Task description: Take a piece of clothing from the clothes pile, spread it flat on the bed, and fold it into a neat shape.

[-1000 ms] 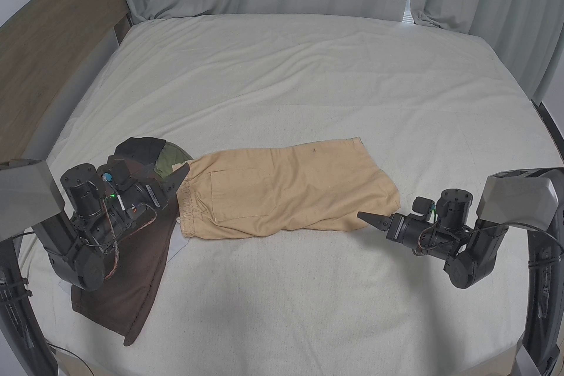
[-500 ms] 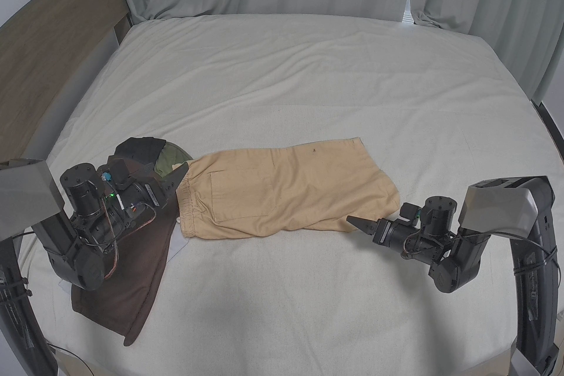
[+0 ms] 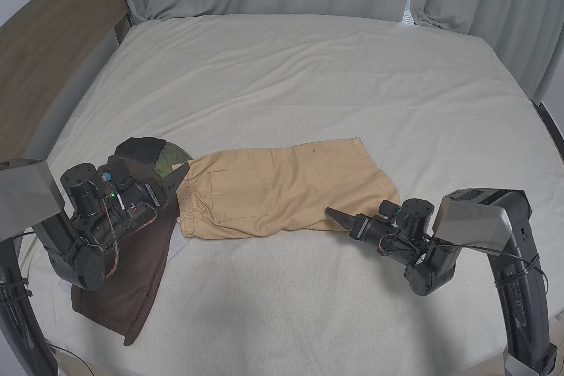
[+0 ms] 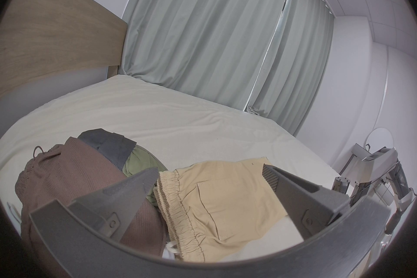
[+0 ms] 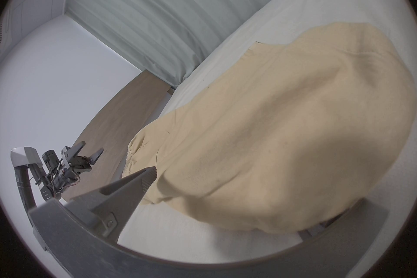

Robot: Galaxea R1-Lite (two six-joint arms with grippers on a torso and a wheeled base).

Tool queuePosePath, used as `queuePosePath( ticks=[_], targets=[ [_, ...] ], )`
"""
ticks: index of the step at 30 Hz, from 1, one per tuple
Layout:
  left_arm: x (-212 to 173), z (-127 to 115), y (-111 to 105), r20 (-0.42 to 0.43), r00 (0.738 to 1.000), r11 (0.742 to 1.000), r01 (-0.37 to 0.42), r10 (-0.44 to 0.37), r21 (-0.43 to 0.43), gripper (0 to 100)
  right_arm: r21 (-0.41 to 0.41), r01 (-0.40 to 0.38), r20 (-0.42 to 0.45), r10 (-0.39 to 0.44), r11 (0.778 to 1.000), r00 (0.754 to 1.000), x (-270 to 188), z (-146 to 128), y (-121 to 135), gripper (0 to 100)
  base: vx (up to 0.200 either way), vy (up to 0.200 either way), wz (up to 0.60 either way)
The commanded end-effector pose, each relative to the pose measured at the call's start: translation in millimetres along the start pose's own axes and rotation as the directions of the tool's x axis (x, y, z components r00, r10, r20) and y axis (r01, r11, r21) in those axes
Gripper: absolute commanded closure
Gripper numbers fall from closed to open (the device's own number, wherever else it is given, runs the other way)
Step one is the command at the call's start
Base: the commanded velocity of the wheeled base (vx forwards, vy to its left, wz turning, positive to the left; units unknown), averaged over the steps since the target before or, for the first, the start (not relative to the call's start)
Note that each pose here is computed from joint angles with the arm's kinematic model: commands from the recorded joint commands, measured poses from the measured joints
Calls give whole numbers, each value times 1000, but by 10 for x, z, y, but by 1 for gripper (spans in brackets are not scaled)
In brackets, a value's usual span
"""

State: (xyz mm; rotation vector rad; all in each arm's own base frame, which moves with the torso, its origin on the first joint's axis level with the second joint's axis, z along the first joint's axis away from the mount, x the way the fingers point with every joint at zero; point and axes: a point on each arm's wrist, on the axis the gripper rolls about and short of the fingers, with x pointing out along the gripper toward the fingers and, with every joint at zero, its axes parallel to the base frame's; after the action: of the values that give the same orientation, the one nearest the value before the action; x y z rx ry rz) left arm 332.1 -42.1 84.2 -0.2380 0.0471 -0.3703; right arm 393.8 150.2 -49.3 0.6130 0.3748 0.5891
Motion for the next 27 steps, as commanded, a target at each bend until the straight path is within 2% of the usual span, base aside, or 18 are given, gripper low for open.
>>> queuePosePath(
  ticks=[1,6,7,21,27],
  targets=[
    [2,5,4,2,1000,1000,-1,1,-1,0,6,18,0,-18,1000,1000,105,-170,-114,0,0,0,0],
    [2,-3,1,-1,1000,1000,0,0,-2,0,8,20,0,-20,1000,1000,103,-173,-116,0,0,0,0],
    [2,-3,1,-1,1000,1000,0,0,-3,0,9,21,-1,-21,1000,1000,100,-176,-117,100,0,0,0],
    [5,-13,4,-4,1000,1000,-1,0,-24,0,2,19,6,-19,1000,1000,66,-133,-80,100,0,0,0],
    [6,-22,12,-6,1000,1000,-3,3,-25,0,-9,23,16,-23,1000,1000,-101,11,45,100,0,0,0]
  ],
)
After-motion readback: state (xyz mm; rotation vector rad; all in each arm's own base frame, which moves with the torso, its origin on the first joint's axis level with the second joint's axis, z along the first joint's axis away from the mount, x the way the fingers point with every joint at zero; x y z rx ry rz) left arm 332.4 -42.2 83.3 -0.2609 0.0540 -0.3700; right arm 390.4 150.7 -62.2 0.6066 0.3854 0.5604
